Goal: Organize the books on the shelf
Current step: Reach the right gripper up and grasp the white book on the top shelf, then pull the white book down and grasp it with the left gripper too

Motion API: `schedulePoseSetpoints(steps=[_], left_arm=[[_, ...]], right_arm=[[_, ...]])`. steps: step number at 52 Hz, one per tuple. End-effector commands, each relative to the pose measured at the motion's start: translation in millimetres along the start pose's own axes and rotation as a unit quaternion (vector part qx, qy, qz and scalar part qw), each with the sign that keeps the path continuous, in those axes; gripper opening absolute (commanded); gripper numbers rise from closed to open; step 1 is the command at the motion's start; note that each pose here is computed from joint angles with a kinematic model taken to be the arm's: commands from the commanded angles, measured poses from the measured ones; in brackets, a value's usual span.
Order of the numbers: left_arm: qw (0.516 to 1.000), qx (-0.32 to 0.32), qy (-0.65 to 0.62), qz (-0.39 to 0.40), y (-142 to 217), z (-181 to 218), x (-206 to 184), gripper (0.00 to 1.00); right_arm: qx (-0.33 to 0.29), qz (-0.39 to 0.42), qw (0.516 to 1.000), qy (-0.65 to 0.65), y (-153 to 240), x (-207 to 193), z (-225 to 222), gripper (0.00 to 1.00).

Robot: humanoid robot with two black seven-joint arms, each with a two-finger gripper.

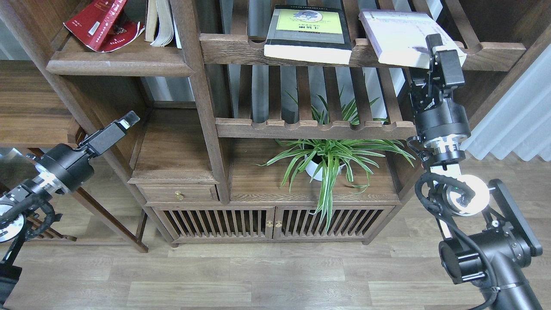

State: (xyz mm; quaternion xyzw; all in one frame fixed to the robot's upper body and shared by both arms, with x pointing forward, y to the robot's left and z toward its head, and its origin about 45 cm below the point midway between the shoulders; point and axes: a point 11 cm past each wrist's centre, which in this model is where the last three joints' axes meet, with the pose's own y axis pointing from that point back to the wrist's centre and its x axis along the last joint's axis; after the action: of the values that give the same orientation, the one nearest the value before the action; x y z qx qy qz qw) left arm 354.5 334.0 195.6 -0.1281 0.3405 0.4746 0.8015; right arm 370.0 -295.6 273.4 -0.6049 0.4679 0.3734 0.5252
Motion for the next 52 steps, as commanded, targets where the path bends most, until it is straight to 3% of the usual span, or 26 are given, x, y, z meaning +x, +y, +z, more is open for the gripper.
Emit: schedulePoseSetpoints(steps=[1, 13, 27, 31, 38, 41, 43, 52], left_arm=[[1.0, -0.001, 0.001, 0.002, 1, 0, 2, 1.0], [1.0, 0.0, 0.004, 0.01, 2, -1, 6, 1.0], [1.0, 0.001, 0.007, 0.014, 4, -3, 10, 1.0], [1.0, 0.002, 0.009, 0.017, 5, -5, 12, 1.0], [0.999, 0.007, 0.015, 0.027, 11, -12, 18, 1.0], [0.999, 0.009, 0.018, 0.032, 14, -15, 21, 1.0], [0.999, 0.017, 0.026, 0.042, 21, -25, 27, 1.0], [0.998, 0.019, 0.04, 0.054, 31, -36, 34, 1.0]], right_arm=[[0.003, 0.002, 1.0, -0.004, 0, 0, 0, 0.41], [-0.001, 0.003, 1.0, -0.005, 5, 4, 2, 0.22], [0.002, -0.064, 0.997, -0.039, 14, -8, 5, 0.13], [0.01, -0.092, 0.994, -0.053, 29, -8, 0, 0.07], [0.03, -0.103, 0.992, -0.068, 61, 3, -13, 0.06], [0.042, -0.088, 0.993, -0.068, 74, 11, -22, 0.06], [0.062, -0.044, 0.995, -0.062, 105, 31, -37, 0.06], [0.104, 0.017, 0.993, -0.059, 151, 54, -64, 0.06]])
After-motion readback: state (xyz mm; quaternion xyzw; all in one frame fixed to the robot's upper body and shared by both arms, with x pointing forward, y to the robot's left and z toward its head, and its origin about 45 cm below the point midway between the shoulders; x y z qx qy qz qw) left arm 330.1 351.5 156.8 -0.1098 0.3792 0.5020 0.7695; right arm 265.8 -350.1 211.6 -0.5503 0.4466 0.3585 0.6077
